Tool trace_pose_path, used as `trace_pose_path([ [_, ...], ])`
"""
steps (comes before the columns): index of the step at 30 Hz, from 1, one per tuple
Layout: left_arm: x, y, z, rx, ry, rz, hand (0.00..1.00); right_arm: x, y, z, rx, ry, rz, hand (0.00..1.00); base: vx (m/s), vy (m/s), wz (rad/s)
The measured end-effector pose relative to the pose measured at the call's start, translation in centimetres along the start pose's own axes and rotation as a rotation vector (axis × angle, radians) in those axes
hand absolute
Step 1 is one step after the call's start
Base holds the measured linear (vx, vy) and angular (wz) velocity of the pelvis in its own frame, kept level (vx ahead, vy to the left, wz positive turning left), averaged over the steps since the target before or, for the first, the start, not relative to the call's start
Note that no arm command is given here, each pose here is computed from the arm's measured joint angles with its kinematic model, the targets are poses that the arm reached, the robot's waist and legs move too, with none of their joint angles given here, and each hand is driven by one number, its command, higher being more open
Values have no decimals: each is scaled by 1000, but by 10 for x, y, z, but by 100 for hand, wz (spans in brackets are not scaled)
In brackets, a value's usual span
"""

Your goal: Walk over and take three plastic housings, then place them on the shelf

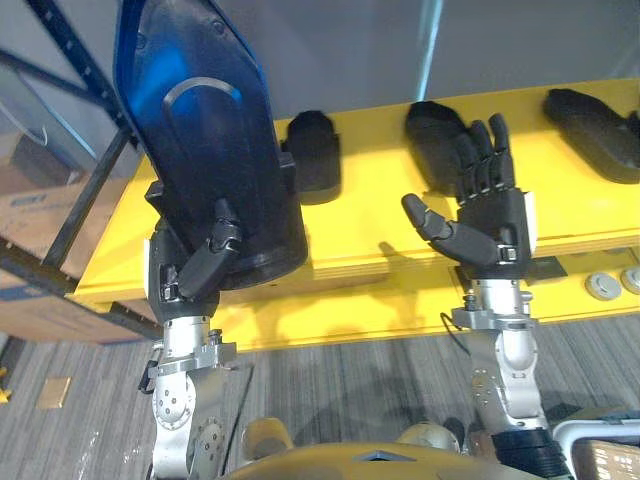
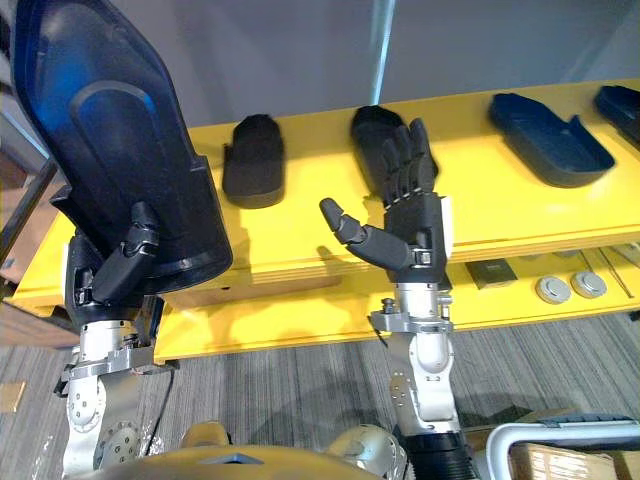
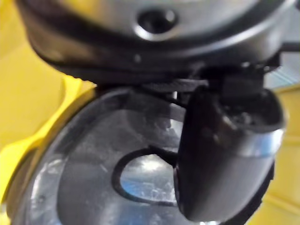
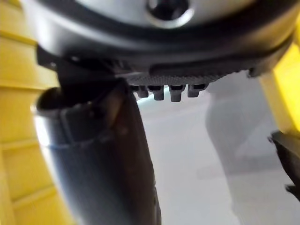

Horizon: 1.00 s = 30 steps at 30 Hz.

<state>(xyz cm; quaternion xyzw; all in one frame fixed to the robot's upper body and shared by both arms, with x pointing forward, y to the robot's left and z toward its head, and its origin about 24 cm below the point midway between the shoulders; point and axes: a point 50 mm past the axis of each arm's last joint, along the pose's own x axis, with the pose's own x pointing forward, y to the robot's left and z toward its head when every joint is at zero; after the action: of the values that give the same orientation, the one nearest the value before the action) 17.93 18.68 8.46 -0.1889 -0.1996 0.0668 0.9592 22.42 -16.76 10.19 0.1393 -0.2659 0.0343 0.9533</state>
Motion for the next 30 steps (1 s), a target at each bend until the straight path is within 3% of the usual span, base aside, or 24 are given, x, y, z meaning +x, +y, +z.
trace_pose_path([
  [3, -4, 11, -4, 38, 73, 5, 0, -9, 19, -12, 44, 54, -3, 100, -90, 412, -22],
  [8, 6, 24, 11, 93, 0, 20, 0, -8, 32, 2, 60, 7, 83, 100, -55, 187, -1],
  [15, 6, 10, 10, 60, -10, 70, 0, -13, 32, -11, 58, 128, 94, 100, 1, 17, -5],
  [20, 5, 15, 12, 106, -16, 155, 0, -15, 34, -14, 46, 155, 133, 100, 2, -39, -14],
  [24, 9, 38, 14, 282, 3, 232, 0, -17, 28, -14, 23, 170, 136, 100, -12, -14, -8],
  [30, 19, 81, 1, 374, 92, 379, 0, -30, 27, -25, 32, 278, 162, 100, -6, 0, -2],
])
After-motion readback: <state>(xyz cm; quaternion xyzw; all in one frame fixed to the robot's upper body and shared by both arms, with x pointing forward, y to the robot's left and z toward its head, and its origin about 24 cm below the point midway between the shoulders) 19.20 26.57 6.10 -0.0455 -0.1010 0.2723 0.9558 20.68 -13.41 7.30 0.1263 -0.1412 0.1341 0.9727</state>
